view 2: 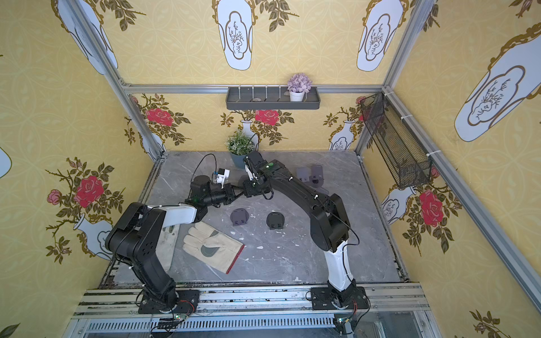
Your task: Open the phone stand
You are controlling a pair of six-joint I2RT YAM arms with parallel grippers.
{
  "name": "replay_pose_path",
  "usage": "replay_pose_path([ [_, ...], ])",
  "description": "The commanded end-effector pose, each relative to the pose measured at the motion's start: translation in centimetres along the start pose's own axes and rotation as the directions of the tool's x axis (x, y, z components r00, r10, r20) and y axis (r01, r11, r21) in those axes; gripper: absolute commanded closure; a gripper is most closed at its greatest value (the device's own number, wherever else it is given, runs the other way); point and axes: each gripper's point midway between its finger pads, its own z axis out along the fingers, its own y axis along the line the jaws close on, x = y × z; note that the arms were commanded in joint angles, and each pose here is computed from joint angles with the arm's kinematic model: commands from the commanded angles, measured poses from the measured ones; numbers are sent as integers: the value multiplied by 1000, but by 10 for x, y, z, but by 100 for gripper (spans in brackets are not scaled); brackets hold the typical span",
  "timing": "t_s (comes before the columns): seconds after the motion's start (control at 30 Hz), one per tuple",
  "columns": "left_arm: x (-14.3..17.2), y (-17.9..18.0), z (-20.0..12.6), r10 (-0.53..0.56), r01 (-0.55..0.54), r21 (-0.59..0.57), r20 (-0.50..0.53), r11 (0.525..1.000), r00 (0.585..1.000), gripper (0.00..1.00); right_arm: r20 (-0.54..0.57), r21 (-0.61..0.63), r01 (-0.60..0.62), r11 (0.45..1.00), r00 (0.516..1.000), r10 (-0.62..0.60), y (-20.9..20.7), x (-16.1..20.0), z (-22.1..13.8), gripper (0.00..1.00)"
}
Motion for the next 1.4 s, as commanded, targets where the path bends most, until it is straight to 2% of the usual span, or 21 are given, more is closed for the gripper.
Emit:
replay_pose_path([
  [0.0, 7, -7, 0, 41, -40, 28, -34, 999, 999, 100, 58, -64, 22, 998, 998, -18, 15, -15, -1, 57],
  [0.17, 6, 6, -6, 128, -134, -110, -58, 985, 990, 100, 39, -74, 9, 997, 999, -6, 12, -8, -3, 58],
  [0.27, 7, 19, -13, 191, -206, -208, -92, 956, 977, 100, 26, -83, -1, 997, 1000, 3, 10, -4, -6, 58],
  [0.4, 4, 27, -20, 237, -255, -282, -97, 925, 967, 100, 5, -108, -13, 994, 1000, 14, 7, 3, -8, 58],
  [0.63, 0, 34, -29, 288, -301, -354, -90, 885, 953, 100, -13, -144, -13, 989, 1000, 11, 3, 6, -16, 58],
  [1.03, -6, 39, -48, 424, -444, -454, -152, 773, 893, 100, -31, -189, -5, 982, 1000, -1, -4, 5, -38, 58],
  [1.37, -6, 40, -52, 439, -460, -469, -161, 754, 884, 100, -27, -195, 5, 981, 1000, -11, -6, 1, -49, 57],
])
